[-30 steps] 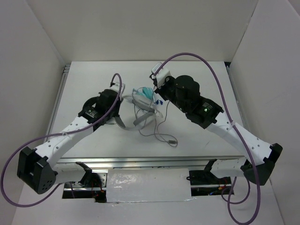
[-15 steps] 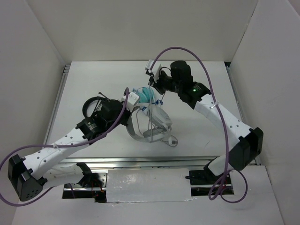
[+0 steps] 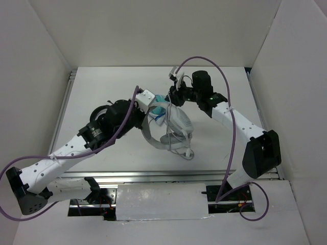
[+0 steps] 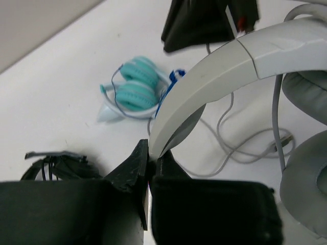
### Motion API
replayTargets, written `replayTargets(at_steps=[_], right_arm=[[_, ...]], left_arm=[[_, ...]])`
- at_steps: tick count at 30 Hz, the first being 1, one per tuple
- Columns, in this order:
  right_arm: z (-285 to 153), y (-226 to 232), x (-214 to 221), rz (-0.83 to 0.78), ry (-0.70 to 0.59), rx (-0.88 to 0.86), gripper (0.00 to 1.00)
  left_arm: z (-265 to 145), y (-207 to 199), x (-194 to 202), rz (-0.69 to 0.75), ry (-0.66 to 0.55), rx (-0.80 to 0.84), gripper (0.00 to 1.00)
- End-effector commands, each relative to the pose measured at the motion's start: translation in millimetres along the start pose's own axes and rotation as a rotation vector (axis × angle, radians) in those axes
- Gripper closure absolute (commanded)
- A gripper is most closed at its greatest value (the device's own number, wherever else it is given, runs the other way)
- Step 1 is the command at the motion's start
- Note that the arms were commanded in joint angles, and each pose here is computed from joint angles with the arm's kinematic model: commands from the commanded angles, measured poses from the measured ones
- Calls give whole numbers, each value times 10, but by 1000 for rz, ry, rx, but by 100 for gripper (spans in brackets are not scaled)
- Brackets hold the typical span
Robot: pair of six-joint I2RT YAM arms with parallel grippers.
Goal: Wrap the headphones
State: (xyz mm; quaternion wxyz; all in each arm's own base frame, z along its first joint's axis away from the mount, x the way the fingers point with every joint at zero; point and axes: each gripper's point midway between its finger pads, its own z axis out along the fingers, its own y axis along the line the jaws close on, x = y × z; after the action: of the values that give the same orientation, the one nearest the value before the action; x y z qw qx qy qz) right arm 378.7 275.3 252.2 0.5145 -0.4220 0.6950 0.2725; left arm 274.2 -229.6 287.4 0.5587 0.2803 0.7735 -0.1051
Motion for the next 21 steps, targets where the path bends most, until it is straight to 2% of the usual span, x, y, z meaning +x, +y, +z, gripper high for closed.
replayTargets(at_steps=[1,2,3,4,6,7,13,16,21], right_arm=[[-112,167,-431,-53,-181,-109,73],[-117,209,-447,-61,-193,-136,71],[-92,241,-445,-64,-201,-159,68],[-83,303,-452,-63,-210,-193,67],[-41,324,-467,-54,-234,-217,66],[-17,340,-450,-39,-239,-227,61],[186,529,-330,47,-280,-289,52],[354,641,-236,119,-264,-302,50],[498,877,203,248,-229,-328,50]], left_arm=[[-195,-23,-863,-107,-221,41,100],[-284,8,-1072,-124,-259,42,100],[-273,-4,-1096,-125,-248,47,100],[-345,14,-1264,-134,-280,53,100],[-360,35,-1354,-141,-283,46,100],[-385,65,-1408,-143,-291,37,100],[-777,331,-2069,-195,-419,-29,100],[-937,419,-2312,-224,-483,-42,100],[-1121,775,-2524,-273,-522,-193,100]])
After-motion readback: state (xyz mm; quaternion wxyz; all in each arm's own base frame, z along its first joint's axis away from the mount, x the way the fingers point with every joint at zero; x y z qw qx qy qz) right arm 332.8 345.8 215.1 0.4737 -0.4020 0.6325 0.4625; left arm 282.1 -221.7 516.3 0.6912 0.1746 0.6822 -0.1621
